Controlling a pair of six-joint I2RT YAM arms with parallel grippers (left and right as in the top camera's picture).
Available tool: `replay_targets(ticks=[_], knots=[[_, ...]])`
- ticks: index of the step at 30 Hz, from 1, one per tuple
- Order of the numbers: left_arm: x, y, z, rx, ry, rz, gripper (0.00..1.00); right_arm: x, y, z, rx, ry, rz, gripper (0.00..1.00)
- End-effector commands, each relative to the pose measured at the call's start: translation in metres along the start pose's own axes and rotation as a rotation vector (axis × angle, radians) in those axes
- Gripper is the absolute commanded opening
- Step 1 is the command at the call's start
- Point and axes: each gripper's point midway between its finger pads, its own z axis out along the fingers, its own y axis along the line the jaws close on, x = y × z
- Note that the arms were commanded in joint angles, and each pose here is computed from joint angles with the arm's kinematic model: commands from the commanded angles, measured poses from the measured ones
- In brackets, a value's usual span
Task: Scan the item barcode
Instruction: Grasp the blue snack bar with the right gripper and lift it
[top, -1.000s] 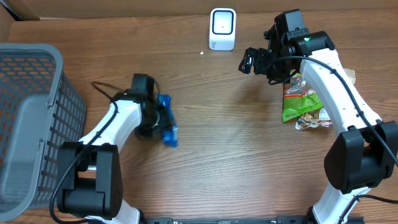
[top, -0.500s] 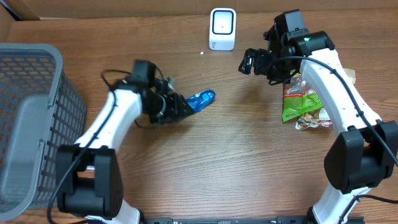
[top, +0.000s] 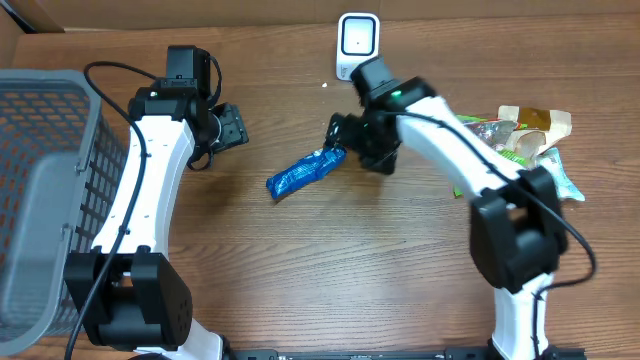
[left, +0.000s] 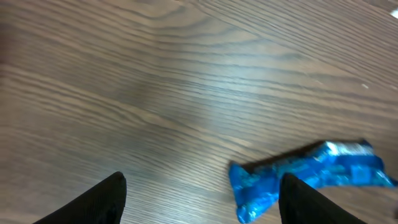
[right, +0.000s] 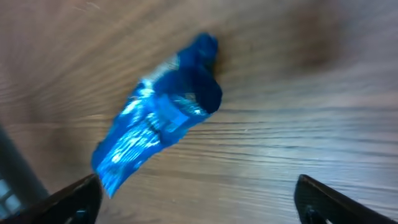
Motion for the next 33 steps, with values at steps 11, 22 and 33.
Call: replay_targets(ticks=[11,22,33], knots=[[-0.002,0.012,-0.001,-0.071,-0.028,-0.070,0.86,-0.012,0.012,0.065,0.050,-0.123,0.059,0.56],[-0.002,0.008,-0.001,-0.060,-0.030,-0.067,1.00,-0.047,-0.015,0.051,0.139,-0.160,-0.443,0.26],[-0.002,0.008,-0.001,-0.060,-0.029,-0.067,1.00,-0.096,-0.021,0.030,0.015,-0.228,-0.670,0.63]])
